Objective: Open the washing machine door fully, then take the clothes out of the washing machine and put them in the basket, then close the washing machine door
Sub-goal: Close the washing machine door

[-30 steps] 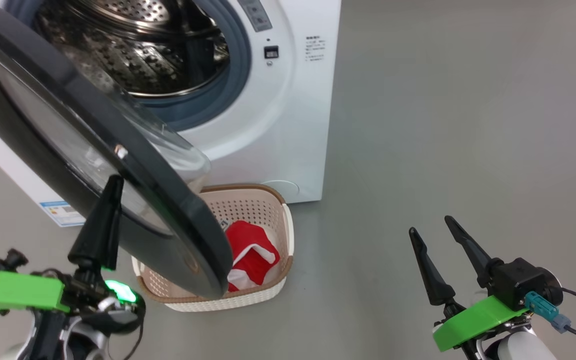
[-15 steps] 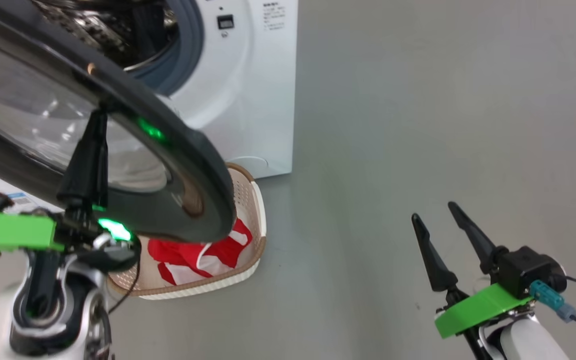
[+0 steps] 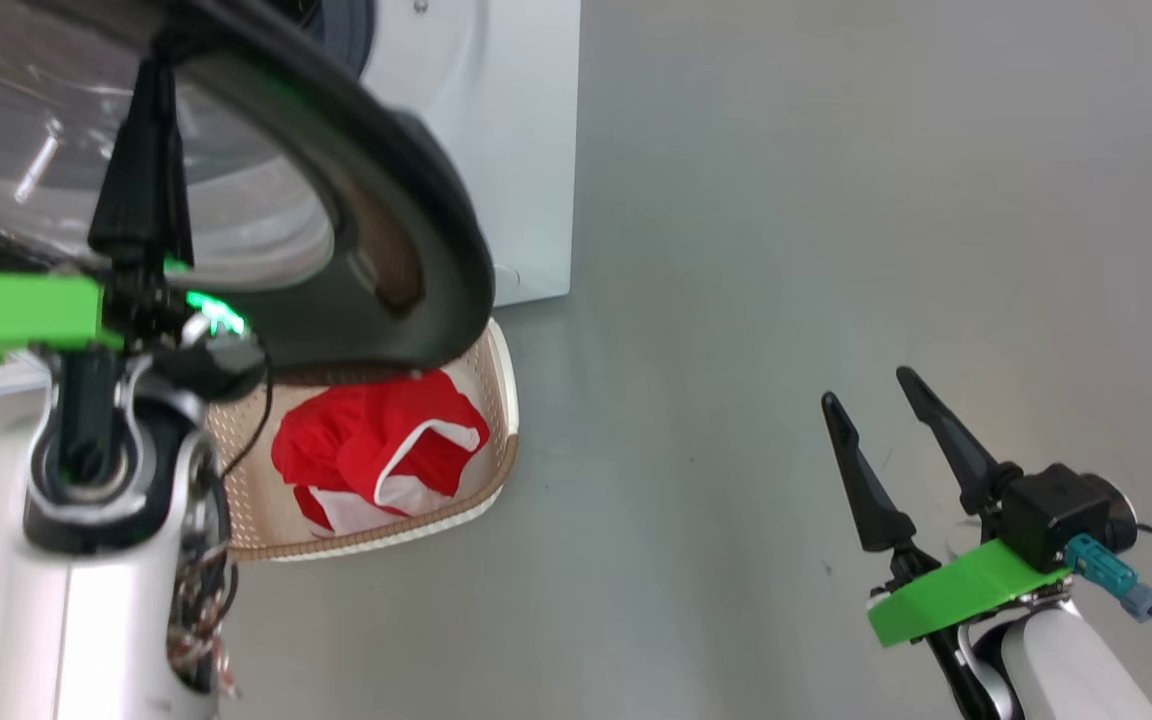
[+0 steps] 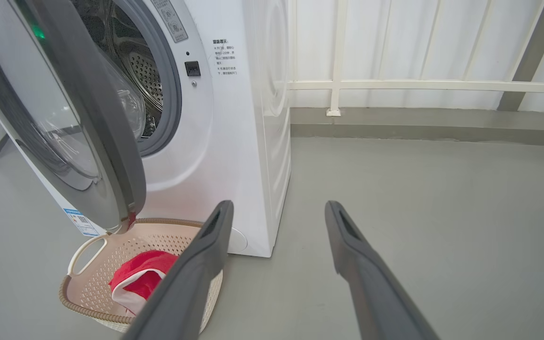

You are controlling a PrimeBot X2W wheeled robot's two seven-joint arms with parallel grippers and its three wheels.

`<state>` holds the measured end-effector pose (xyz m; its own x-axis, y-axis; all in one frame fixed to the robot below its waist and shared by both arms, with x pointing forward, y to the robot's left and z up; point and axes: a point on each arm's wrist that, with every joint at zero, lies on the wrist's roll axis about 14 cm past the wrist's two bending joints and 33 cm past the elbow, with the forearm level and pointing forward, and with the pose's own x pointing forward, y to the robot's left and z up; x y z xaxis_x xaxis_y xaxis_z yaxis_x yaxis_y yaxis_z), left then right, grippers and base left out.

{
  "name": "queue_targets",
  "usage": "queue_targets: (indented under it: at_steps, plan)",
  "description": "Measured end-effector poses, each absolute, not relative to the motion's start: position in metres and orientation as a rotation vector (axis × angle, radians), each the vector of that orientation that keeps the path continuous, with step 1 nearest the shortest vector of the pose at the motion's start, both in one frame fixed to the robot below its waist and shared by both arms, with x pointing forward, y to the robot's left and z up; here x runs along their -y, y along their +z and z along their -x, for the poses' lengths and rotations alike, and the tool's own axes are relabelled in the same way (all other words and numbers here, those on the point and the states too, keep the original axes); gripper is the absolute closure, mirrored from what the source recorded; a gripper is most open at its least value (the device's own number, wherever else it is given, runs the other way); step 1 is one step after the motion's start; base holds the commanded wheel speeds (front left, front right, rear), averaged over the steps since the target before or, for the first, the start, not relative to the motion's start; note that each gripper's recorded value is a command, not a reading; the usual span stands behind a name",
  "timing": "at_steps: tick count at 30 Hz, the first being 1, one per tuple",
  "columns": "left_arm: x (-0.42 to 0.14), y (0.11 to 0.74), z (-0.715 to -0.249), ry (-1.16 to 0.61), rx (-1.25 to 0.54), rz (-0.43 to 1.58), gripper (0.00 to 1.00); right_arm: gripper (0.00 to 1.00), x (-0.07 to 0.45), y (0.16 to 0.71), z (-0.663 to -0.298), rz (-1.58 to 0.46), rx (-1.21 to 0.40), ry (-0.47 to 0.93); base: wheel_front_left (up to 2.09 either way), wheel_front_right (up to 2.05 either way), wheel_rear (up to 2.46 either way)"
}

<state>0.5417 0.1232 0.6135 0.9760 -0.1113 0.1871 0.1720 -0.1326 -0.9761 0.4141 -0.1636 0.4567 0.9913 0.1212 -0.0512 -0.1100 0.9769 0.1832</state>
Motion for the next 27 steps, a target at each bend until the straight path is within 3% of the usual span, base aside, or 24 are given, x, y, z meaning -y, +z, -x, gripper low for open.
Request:
queue_targets:
  at_steps: [16, 17, 18, 19, 20, 27]
  plan:
    - [-0.095, 0.615, -0.579, -0.339, 0.067, 1.649, 1.00, 0.00, 0.163, 0.446, -0.429, -0.159, -0.084, 0.141, 0.00, 0.00, 0.00]
    - [-0.093, 0.617, -0.577, -0.351, 0.067, 1.646, 0.80, 0.00, 0.163, 0.447, -0.429, -0.158, -0.082, 0.142, 0.00, 0.00, 0.00]
    - [-0.092, 0.619, -0.576, -0.361, 0.068, 1.639, 0.54, 0.00, 0.163, 0.448, -0.429, -0.158, -0.078, 0.143, 0.00, 0.00, 0.00]
    - [-0.091, 0.621, -0.573, -0.368, 0.073, 1.628, 0.13, 0.00, 0.162, 0.450, -0.428, -0.158, -0.073, 0.145, 0.00, 0.00, 0.00]
    - [-0.091, 0.621, -0.571, -0.370, 0.073, 1.615, 0.00, 0.00, 0.162, 0.453, -0.428, -0.159, -0.068, 0.146, 0.00, 0.00, 0.00]
    - [-0.111, 0.594, -0.537, -0.294, 0.068, 1.422, 0.00, 0.00, 0.155, 0.473, -0.424, -0.160, -0.018, 0.167, 0.00, 0.00, 0.00]
